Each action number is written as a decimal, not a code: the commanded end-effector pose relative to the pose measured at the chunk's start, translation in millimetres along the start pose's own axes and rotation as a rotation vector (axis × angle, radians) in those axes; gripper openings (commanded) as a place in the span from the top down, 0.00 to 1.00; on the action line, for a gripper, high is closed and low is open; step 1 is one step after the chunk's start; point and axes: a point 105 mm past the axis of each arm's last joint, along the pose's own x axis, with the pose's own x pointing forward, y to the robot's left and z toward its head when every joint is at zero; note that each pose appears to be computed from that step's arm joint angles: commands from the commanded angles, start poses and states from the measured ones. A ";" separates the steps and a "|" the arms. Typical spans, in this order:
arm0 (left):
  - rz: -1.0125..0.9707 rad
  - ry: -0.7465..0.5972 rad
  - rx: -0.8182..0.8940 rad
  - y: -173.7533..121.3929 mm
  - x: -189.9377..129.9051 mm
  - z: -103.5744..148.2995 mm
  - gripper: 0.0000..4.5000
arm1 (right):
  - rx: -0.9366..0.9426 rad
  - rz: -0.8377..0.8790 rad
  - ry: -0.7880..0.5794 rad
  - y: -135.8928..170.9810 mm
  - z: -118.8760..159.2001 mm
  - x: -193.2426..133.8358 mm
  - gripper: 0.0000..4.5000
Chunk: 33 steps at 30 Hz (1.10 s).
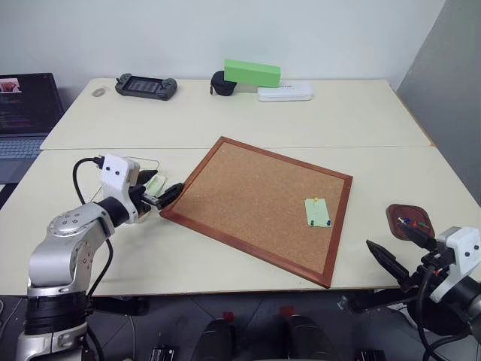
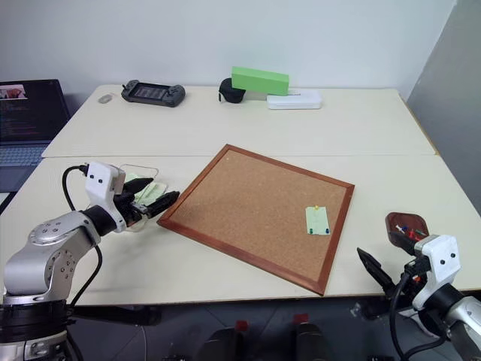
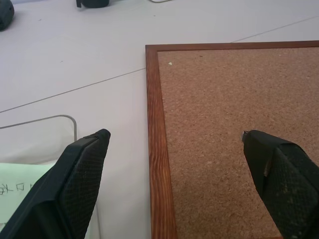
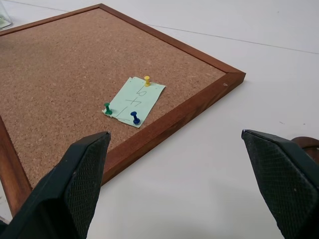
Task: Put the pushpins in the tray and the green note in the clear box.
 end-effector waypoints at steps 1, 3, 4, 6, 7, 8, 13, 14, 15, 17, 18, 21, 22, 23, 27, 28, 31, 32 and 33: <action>-0.066 -0.058 0.034 -8.7 7.3 19.8 0.00 | 0.008 0.032 -0.050 17.5 9.6 7.1 0.00; -0.101 -0.059 0.049 -13.7 12.0 21.2 0.00 | 0.015 0.050 -0.059 25.7 9.9 12.1 0.00; -0.126 -0.069 0.045 -17.0 14.9 23.3 0.00 | 0.016 0.059 -0.066 30.3 10.6 15.1 0.00; -0.164 -0.083 0.039 -22.2 19.6 26.8 0.00 | 0.022 0.075 -0.078 37.0 12.3 19.6 0.00; -0.183 -0.081 0.042 -24.6 21.4 27.2 0.00 | 0.023 0.081 -0.081 39.5 12.9 21.3 0.00; -0.217 -0.086 0.041 -29.4 24.8 28.8 0.00 | 0.019 0.097 -0.085 43.9 14.0 24.1 0.00; -0.468 -0.086 0.068 -60.5 35.3 33.0 0.20 | -0.015 0.172 -0.116 58.1 25.9 39.3 0.00; -0.498 -0.083 0.074 -63.6 36.2 32.8 0.25 | -0.022 0.179 -0.117 58.6 27.0 41.2 0.00; -0.525 -0.081 0.081 -66.6 37.1 32.7 0.29 | -0.025 0.188 -0.119 59.7 28.0 43.0 0.00; -0.599 -0.080 0.093 -74.8 40.1 32.9 0.38 | -0.036 0.223 -0.118 64.3 28.9 48.4 0.00; -0.654 -0.076 0.108 -81.2 41.6 31.9 0.42 | -0.035 0.243 -0.121 66.9 29.9 52.7 0.00; -0.767 -0.065 0.145 -92.3 42.8 28.3 0.55 | -0.052 0.275 -0.126 70.0 32.6 61.6 0.00; -0.787 -0.063 0.156 -94.0 43.1 27.3 0.60 | -0.052 0.275 -0.127 69.4 33.5 63.5 0.00; -0.804 -0.063 0.169 -95.7 44.3 26.2 0.64 | -0.057 0.279 -0.129 69.0 34.4 65.8 0.00; -0.832 -0.076 0.183 -99.9 51.4 24.1 0.80 | -0.064 0.279 -0.133 66.1 35.7 73.8 0.00; -0.835 -0.079 0.187 -101.2 53.1 23.1 0.85 | -0.063 0.277 -0.136 65.0 36.0 75.5 0.00; -0.833 -0.086 0.198 -103.5 58.0 18.4 0.98 | -0.061 0.272 -0.139 63.6 35.8 80.3 0.00; -0.819 -0.093 0.192 -104.1 62.2 17.0 0.99 | -0.057 0.270 -0.141 63.2 35.6 83.0 0.00; -0.807 -0.100 0.188 -105.4 66.5 14.9 0.99 | -0.054 0.268 -0.141 62.9 35.4 86.1 0.00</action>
